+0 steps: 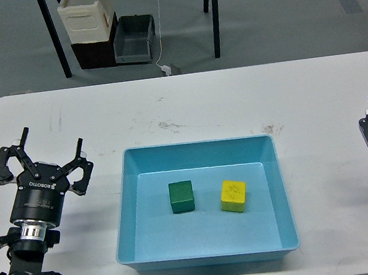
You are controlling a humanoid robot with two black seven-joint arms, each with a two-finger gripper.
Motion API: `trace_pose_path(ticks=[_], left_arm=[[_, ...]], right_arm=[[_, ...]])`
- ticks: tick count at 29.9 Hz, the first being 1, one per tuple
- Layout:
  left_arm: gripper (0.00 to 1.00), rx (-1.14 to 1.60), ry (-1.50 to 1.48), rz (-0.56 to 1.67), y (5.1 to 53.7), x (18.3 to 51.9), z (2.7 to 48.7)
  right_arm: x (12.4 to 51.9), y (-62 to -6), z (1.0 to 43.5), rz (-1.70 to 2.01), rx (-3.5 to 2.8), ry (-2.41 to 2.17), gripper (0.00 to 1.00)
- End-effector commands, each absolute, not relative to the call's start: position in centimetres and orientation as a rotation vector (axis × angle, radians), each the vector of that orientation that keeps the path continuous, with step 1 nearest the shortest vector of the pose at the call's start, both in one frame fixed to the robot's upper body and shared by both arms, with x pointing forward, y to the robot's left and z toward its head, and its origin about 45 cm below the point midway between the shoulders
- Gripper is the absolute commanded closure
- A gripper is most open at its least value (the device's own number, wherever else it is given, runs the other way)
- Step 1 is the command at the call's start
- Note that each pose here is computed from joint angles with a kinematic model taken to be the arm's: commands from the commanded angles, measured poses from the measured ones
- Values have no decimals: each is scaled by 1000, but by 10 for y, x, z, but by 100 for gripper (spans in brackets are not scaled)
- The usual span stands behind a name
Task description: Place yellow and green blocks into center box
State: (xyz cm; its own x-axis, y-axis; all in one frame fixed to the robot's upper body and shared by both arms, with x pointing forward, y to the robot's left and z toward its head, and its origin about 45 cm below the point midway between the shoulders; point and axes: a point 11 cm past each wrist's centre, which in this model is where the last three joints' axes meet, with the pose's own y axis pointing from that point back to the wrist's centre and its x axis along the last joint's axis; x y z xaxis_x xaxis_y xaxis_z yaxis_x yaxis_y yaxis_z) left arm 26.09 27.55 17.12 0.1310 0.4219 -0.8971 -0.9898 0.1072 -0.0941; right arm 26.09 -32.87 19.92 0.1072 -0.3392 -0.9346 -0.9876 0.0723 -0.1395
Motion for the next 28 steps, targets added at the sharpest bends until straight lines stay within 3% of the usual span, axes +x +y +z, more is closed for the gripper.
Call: trace_pose_path(ticks=[1,13,28], left_arm=[[0,-933,1011,1225,264,255,158],[0,-1217,1117,1210,258,253,159],[0,-1211,1124,1238,262,246,152]], right_arm=[[250,-327,186,984,-1365,1338,0],[247,-322,180,1087,-1344,1272,0],[242,-328,173,1083,-1324,1296,0]])
